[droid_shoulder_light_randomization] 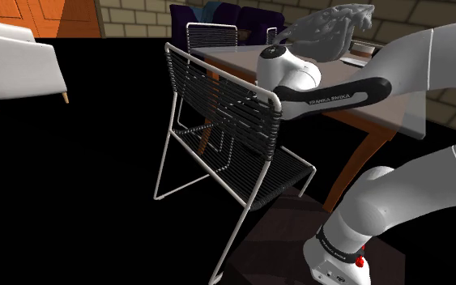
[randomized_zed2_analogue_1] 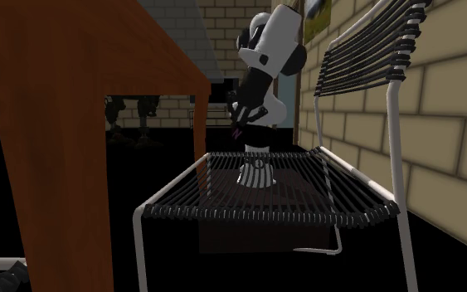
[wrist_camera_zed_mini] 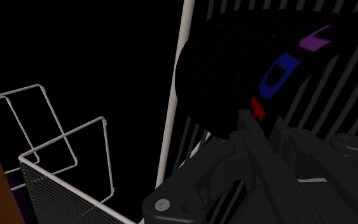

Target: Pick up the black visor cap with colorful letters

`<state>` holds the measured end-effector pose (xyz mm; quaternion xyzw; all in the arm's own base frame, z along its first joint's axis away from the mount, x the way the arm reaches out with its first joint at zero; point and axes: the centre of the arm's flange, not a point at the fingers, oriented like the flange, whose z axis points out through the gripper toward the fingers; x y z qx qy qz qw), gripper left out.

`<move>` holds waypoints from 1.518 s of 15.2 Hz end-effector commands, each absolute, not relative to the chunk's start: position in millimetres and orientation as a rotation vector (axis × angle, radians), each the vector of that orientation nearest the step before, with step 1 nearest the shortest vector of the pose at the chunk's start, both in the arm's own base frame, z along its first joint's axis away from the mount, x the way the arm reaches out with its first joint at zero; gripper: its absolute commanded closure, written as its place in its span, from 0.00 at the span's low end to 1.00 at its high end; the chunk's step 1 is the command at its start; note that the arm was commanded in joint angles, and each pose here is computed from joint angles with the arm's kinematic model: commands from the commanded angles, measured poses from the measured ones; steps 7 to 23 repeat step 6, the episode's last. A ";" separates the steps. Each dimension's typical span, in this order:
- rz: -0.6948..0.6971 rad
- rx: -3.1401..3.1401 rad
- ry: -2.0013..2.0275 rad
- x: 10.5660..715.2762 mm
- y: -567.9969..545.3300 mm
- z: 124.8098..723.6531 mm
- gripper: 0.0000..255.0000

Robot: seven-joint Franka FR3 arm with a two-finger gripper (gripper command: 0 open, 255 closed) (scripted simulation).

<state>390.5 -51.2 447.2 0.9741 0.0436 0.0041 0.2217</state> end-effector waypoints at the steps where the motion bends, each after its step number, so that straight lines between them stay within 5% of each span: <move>1: 0.011 2.692 0.121 389.7 -51.6 459.7 1.00; 23: 0.011 2.692 0.121 389.7 -51.6 476.4 1.00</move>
